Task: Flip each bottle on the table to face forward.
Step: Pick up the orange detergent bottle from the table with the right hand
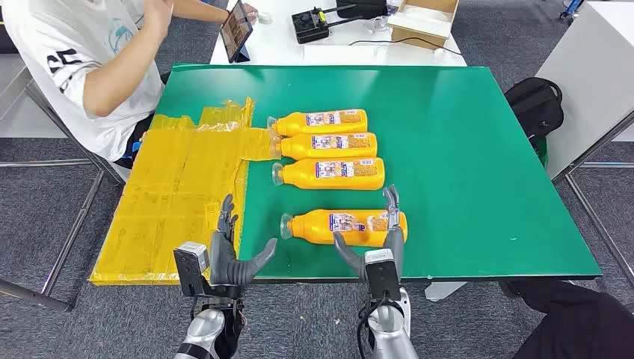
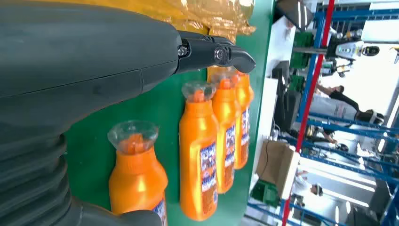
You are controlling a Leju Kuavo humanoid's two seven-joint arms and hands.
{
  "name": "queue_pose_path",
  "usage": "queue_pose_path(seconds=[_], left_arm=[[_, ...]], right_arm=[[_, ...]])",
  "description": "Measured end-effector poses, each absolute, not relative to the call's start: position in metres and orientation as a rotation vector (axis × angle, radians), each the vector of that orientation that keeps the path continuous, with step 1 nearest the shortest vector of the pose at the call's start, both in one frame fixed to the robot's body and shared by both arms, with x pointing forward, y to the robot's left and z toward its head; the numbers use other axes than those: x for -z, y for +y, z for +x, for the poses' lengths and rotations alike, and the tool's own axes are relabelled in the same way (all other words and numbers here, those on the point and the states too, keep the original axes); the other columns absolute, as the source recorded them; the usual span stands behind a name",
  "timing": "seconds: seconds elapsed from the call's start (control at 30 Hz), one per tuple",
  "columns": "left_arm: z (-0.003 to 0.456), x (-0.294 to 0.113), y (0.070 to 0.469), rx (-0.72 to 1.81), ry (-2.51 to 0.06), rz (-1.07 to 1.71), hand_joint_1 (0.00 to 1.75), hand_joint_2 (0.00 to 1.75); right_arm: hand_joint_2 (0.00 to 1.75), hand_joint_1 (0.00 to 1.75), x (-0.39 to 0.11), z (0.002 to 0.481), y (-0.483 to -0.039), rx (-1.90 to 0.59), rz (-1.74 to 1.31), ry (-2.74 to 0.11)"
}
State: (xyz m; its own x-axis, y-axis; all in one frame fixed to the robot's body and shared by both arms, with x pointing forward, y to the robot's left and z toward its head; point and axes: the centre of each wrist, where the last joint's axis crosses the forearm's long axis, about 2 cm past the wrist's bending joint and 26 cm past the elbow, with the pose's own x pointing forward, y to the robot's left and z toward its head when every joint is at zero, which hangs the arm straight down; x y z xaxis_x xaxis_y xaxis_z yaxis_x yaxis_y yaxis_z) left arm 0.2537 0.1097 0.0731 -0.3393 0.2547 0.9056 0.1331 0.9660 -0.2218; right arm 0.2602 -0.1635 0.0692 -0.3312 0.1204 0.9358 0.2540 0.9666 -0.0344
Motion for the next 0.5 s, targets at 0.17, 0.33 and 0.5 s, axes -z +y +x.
queue_pose_path(seconds=[0.17, 0.33, 0.5], left_arm=[[0.2537, -0.0733, 0.1094, -0.126, -1.923, -0.286, 0.0, 1.75], [0.2541, -0.0742, 0.1093, -0.12, -1.928, -0.295, 0.0, 1.75], [0.2543, -0.0745, 0.1093, -0.105, -1.934, -0.284, 0.0, 1.75]], right_arm=[[1.75, 0.15, -0.069, 0.2602, -0.1634, 0.147, -0.26, -1.911], [1.75, 0.65, -0.0678, 0.2611, -0.1651, 0.085, -0.208, -1.922], [1.75, 0.0, -0.0662, 0.2617, -0.1649, 0.044, -0.189, -1.923]])
